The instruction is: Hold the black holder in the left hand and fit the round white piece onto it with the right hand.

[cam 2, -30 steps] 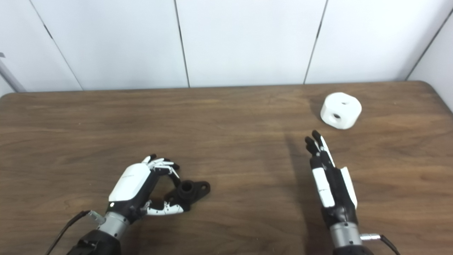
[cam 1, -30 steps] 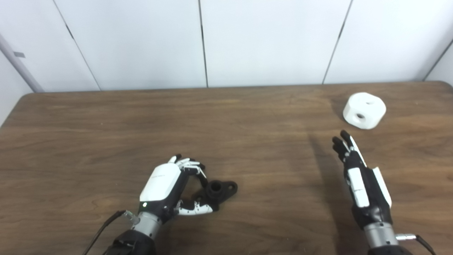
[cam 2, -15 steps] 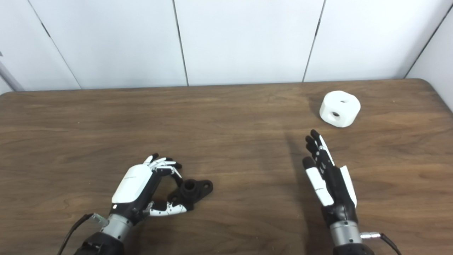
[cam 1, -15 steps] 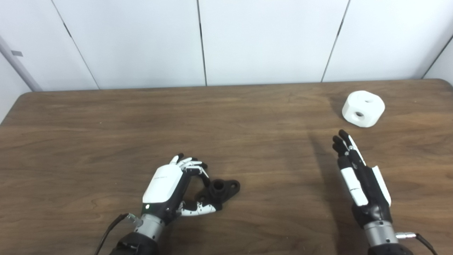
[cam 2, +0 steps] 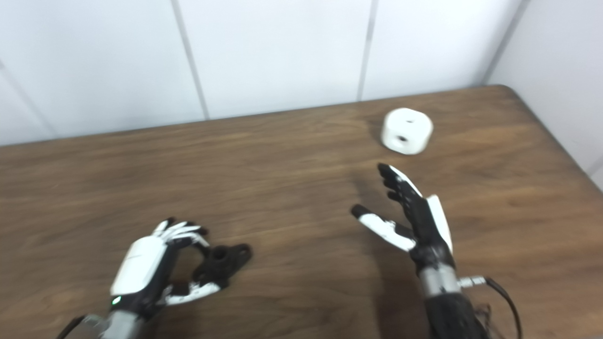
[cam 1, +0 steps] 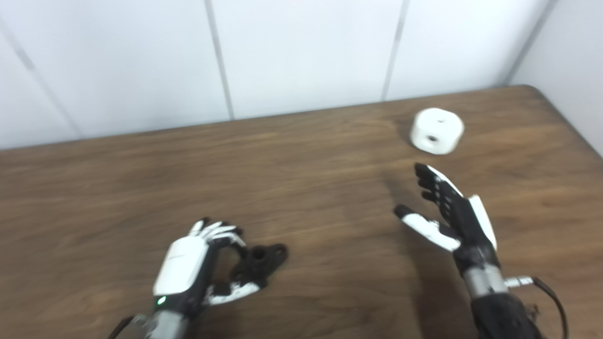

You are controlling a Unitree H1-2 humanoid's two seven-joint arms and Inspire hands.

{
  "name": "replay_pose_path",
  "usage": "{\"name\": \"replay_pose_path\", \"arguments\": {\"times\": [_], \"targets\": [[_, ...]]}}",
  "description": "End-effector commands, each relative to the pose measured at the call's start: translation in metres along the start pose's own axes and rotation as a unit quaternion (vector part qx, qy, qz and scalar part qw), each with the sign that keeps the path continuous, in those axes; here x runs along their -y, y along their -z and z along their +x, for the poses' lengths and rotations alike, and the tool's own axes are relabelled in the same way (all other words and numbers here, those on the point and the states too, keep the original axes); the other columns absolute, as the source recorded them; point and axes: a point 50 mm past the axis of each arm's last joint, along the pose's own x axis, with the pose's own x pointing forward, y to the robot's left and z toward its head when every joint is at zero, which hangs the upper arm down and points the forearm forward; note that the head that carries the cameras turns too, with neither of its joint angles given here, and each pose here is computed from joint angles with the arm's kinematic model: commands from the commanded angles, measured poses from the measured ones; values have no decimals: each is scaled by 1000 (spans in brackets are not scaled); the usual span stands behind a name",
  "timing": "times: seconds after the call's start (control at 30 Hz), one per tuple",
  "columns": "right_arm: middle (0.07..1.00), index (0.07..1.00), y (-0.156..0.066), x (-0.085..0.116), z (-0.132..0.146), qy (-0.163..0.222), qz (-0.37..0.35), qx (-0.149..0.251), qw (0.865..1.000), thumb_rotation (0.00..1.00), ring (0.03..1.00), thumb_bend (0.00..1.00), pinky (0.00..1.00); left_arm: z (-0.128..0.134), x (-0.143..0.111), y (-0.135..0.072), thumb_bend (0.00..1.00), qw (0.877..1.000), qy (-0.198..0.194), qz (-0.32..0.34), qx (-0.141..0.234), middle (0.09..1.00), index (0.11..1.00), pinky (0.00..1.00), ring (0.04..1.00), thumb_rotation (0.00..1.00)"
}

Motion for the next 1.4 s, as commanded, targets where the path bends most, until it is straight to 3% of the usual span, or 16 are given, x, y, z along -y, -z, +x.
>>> {"name": "replay_pose_path", "arguments": {"times": [0.0, 0.2, 0.43, 0.63, 0.83, 1.03, 1.37], "targets": [[859, 818, -21, 6, 12, 40, -11, 32, 999, 374, 868, 746, 865, -5, -5, 4, 521, 1000, 4, 16, 5, 749, 485, 943, 836, 45], [831, 787, -33, 25, 31, 82, -71, 26, 994, 380, 848, 807, 858, -7, -10, 5, 520, 1000, 6, 24, 5, 735, 485, 915, 823, 44], [836, 778, -45, 45, 53, 103, -127, 42, 986, 368, 867, 859, 893, -7, -12, 3, 520, 1000, 4, 19, 6, 731, 484, 900, 815, 43], [879, 801, -55, 59, 81, 103, -204, 58, 972, 399, 902, 864, 870, -7, -12, 5, 520, 1000, 2, 21, 5, 725, 484, 889, 804, 43], [949, 814, -65, 68, 107, 101, -248, 51, 962, 368, 948, 885, 840, -8, -11, 7, 520, 1000, 5, 21, 3, 725, 484, 893, 808, 43], [994, 866, -65, 72, 141, 73, -295, 28, 952, 323, 998, 923, 981, -8, -10, 9, 520, 1000, 6, 20, 3, 725, 484, 900, 810, 43], [1000, 878, -55, 73, 191, 56, -355, -13, 933, 330, 1000, 978, 1000, -9, -9, 9, 520, 1000, 7, 19, 1, 726, 485, 903, 811, 43]]}}
